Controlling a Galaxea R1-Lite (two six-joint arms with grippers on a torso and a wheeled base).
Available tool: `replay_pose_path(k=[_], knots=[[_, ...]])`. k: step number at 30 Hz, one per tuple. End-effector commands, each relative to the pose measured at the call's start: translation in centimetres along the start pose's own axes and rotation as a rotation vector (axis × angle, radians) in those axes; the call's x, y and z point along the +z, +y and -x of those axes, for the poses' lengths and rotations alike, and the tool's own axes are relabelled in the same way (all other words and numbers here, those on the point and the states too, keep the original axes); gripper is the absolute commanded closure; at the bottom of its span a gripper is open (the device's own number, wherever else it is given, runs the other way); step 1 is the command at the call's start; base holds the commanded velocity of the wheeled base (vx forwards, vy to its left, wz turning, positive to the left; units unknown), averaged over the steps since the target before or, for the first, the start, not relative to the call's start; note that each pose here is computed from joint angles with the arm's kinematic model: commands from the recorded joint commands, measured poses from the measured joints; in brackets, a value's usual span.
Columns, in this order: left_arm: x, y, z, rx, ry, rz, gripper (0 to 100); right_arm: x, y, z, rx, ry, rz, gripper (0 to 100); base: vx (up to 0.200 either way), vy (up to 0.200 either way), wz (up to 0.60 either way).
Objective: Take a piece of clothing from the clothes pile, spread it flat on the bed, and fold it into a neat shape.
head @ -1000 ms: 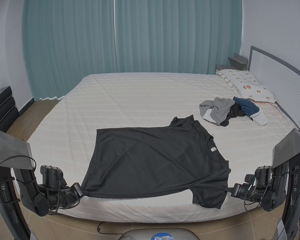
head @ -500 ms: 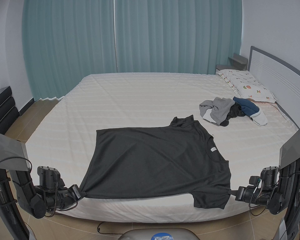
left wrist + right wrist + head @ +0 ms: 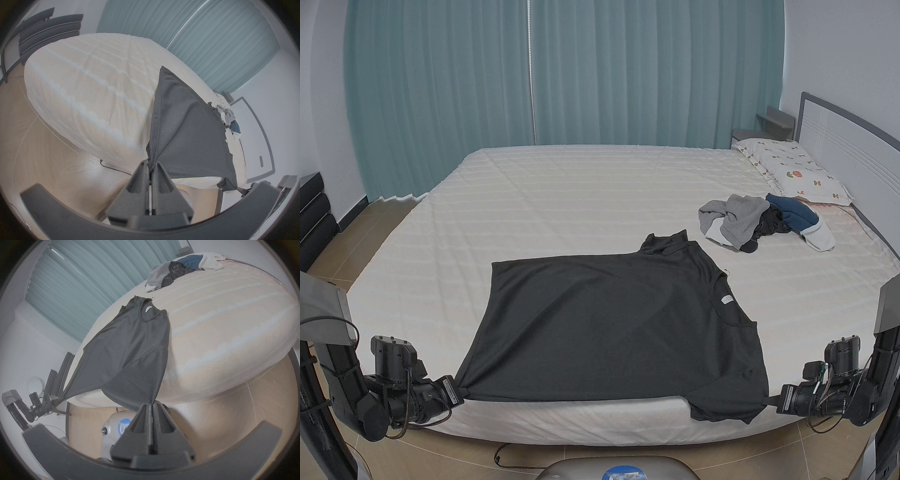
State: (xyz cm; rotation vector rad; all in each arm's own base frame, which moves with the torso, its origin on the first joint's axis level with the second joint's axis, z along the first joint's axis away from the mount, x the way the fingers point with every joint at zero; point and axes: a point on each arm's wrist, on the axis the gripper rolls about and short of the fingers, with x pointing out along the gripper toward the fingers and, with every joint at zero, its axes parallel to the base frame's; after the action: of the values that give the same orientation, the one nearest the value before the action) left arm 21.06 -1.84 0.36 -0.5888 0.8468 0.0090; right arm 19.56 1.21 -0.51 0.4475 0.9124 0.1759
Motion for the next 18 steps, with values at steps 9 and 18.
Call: replay_pose_path(k=[9,18], knots=[[-1.3,0.7,0.6,0.059,0.040,-0.107,100,-0.7,0.4,2.3,-0.017,0.041,0.109,100,0.000,0.000,0.00],[-2.4,0.8,0.9,0.090,0.099,-0.171,100,-1.2,0.2,2.8,-0.048,0.086,0.156,100,0.000,0.000,0.00]])
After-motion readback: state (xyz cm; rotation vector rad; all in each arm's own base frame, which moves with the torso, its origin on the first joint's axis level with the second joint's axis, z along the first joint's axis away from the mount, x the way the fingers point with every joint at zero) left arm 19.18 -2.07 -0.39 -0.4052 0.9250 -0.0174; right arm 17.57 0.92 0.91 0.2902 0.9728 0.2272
